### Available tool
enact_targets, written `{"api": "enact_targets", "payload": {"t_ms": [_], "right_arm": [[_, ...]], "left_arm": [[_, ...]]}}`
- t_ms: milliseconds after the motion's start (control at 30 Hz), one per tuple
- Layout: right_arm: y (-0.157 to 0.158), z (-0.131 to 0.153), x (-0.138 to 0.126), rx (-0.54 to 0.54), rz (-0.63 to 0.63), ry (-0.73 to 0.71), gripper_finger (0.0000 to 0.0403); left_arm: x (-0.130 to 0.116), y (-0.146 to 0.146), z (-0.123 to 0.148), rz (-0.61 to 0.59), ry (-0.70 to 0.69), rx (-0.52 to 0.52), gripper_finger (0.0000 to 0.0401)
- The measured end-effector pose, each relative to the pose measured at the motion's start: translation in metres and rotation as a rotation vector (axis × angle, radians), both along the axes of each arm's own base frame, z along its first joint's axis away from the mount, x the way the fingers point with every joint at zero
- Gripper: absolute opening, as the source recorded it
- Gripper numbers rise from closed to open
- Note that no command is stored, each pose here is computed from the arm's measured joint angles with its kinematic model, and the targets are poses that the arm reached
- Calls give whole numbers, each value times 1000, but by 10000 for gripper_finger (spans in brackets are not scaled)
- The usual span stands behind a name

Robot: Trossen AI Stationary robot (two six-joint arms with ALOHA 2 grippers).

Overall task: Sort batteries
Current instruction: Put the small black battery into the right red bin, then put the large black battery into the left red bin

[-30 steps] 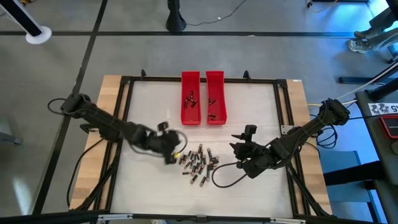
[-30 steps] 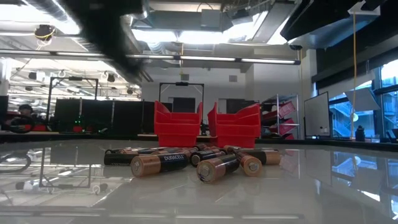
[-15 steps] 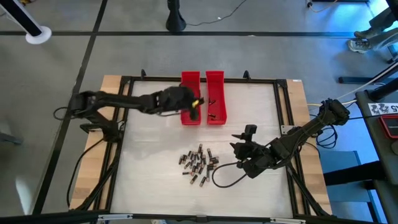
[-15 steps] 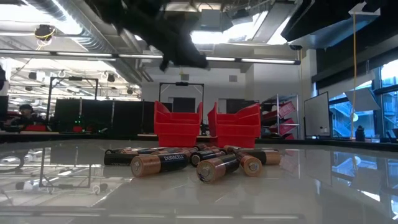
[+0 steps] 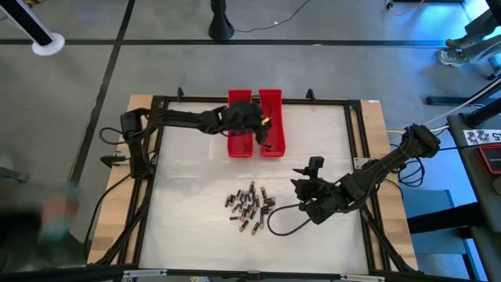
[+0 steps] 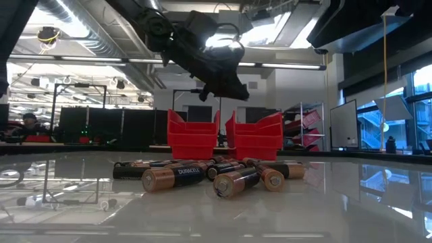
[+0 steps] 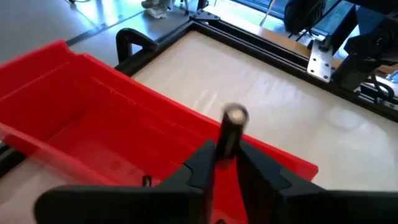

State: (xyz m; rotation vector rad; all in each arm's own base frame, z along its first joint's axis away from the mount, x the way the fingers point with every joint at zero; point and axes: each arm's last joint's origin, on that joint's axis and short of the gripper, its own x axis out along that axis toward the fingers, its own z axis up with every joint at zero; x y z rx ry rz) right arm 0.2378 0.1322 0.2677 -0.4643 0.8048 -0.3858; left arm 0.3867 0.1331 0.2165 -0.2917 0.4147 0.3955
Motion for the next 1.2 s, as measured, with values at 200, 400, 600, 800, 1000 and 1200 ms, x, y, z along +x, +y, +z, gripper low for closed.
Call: {"api": "enact_targets", "payload": {"t_ms": [200, 400, 600, 800, 1000, 1200], "right_arm": [[0, 0, 0, 2, -2, -2, 177], [0, 0, 0, 17, -15, -14, 177], [3, 1, 3, 77, 15, -19, 177], [9, 6, 11, 117, 52, -93, 177], [6, -3, 30, 263, 131, -46, 177], [-21, -29, 71, 357, 69, -61, 177]], "left_arm": [[0, 2, -1, 19, -10, -27, 109], [-11, -3, 10, -14, 40, -70, 140], [-46, -34, 39, -101, 252, -78, 136], [-83, -98, 50, -159, 375, -33, 122], [-116, -150, 31, -243, 372, -51, 115], [-128, -177, -2, -216, 245, -37, 115]]}}
